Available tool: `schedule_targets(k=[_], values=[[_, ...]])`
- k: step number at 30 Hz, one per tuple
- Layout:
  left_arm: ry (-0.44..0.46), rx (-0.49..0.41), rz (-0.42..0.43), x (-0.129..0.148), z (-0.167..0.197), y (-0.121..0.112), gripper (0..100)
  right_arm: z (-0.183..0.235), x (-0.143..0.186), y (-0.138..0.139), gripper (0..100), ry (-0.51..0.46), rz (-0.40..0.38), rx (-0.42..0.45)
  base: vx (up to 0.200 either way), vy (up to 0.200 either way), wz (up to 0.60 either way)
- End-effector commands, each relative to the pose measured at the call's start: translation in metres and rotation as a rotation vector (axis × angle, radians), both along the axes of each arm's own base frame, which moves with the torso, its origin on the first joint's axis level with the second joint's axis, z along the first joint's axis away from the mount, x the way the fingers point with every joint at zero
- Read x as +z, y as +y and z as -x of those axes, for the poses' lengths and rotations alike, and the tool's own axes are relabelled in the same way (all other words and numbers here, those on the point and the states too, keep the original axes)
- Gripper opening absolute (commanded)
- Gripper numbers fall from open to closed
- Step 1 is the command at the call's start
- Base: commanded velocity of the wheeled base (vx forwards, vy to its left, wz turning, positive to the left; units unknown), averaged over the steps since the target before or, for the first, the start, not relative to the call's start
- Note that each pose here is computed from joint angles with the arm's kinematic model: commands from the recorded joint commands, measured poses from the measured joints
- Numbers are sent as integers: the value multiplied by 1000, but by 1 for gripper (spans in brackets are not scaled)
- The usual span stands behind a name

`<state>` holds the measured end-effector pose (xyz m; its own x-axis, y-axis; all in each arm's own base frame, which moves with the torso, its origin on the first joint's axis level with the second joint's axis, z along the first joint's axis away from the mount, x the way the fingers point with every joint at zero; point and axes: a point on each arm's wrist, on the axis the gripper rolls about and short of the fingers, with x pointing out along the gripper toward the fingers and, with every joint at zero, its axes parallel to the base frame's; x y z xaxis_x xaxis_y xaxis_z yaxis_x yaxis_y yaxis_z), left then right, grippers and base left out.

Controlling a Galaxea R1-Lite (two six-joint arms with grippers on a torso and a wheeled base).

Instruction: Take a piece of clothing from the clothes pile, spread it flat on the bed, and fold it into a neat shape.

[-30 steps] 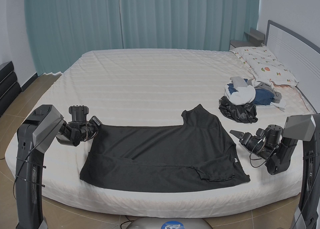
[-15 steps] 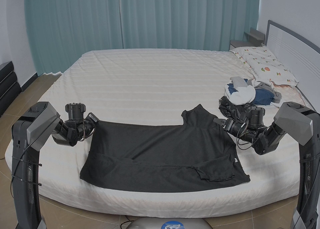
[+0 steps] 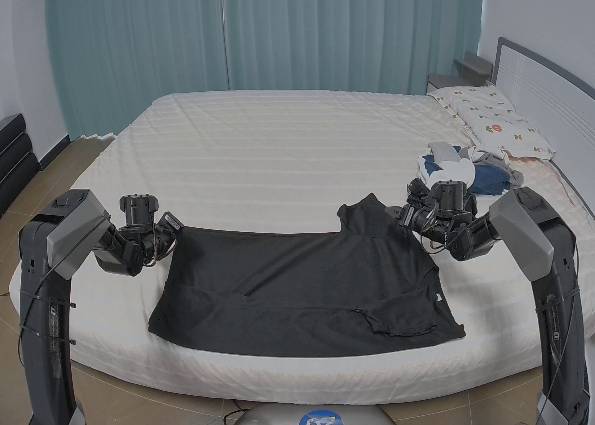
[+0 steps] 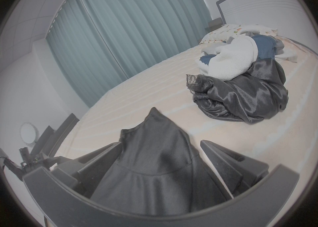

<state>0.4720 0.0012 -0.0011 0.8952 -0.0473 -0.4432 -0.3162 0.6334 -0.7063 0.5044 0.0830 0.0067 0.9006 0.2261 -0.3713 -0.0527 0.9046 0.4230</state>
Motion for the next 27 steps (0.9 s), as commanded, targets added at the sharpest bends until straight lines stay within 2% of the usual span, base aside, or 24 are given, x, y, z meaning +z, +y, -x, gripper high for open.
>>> schedule_targets(k=[1,8,9,23,27], values=[[2,0,1,0,2,0,0,-14,-39,4,100,48,37,-27,0,0,0],[5,0,1,-1,3,0,0,-22,-39,5,100,24,38,-42,0,0,0],[5,0,1,-1,3,0,0,-22,-40,4,0,29,39,-43,0,0,0],[0,1,0,0,2,0,0,-7,-11,-6,0,39,-23,-65,0,0,0],[-3,3,-2,3,3,1,0,3,7,-14,0,34,-50,-26,0,0,0]])
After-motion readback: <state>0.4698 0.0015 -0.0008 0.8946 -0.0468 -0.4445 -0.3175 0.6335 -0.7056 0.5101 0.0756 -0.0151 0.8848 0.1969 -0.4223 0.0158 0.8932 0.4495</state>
